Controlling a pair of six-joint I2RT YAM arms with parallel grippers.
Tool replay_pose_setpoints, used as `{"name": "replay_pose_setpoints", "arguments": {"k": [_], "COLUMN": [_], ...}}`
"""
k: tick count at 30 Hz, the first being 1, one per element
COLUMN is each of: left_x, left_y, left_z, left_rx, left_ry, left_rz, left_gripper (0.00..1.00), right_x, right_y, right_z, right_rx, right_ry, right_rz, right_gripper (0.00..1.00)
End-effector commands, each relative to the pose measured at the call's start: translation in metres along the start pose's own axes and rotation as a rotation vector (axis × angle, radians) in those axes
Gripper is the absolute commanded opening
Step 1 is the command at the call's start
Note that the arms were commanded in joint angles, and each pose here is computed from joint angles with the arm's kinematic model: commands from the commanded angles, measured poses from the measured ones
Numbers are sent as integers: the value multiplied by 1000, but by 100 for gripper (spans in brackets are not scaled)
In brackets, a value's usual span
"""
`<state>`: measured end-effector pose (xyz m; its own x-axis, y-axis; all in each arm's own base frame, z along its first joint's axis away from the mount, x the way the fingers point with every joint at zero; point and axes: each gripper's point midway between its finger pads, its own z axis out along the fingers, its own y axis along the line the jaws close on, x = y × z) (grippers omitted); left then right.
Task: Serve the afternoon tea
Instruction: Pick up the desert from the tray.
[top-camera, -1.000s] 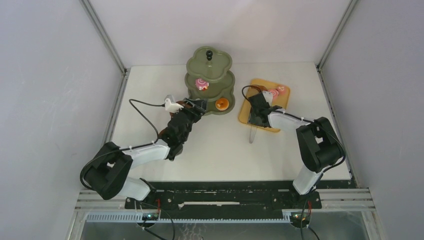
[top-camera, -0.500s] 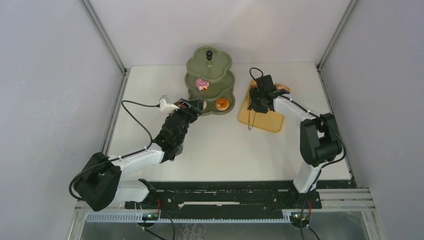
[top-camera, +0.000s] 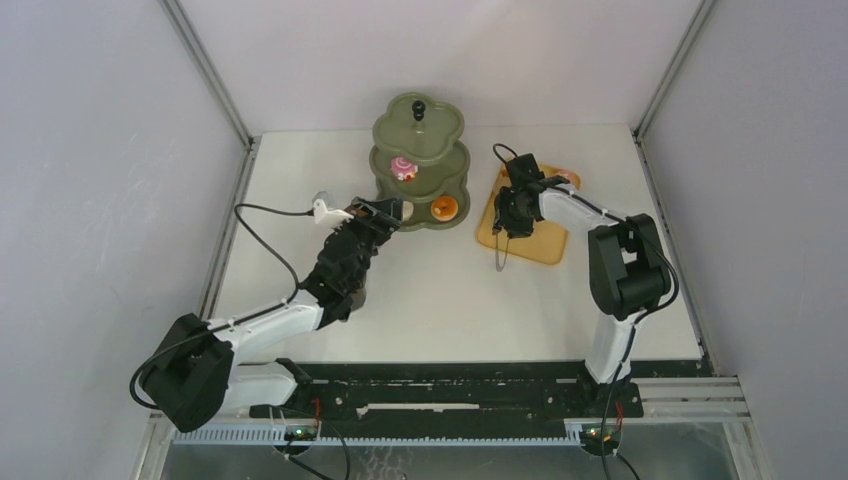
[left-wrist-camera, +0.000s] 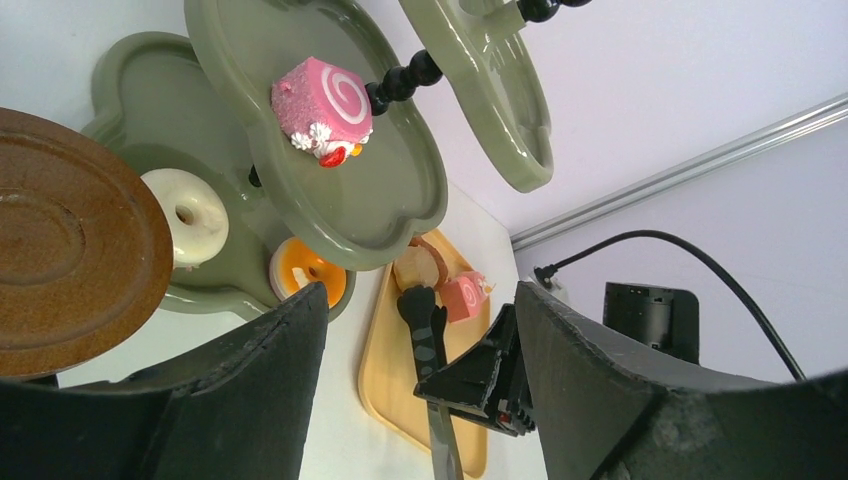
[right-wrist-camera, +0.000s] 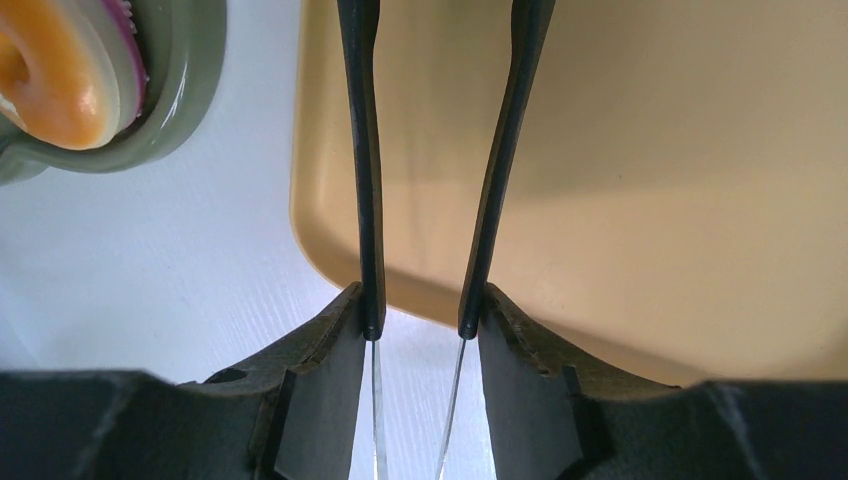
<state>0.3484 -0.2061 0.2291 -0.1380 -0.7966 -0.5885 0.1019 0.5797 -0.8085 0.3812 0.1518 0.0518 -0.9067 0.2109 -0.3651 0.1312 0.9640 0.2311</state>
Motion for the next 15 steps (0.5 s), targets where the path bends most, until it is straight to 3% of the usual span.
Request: {"name": "replay_pose_setpoints", "arguments": {"k": [1,15], "left_x": [-7,-2], "left_y": [-3,0], "left_z": [-5,0], "left_rx": [14,8], "left_ry": [-26,-26], "left_rz": [8,4], "left_gripper": [74,75], "right_x": [-21,-49], "right_y": [7,4], "right_z": [-4,16], "right_rx": [-17,10], "right_ry": [-33,-18], "right_rz": [-18,-11], "right_gripper": [51,52]}}
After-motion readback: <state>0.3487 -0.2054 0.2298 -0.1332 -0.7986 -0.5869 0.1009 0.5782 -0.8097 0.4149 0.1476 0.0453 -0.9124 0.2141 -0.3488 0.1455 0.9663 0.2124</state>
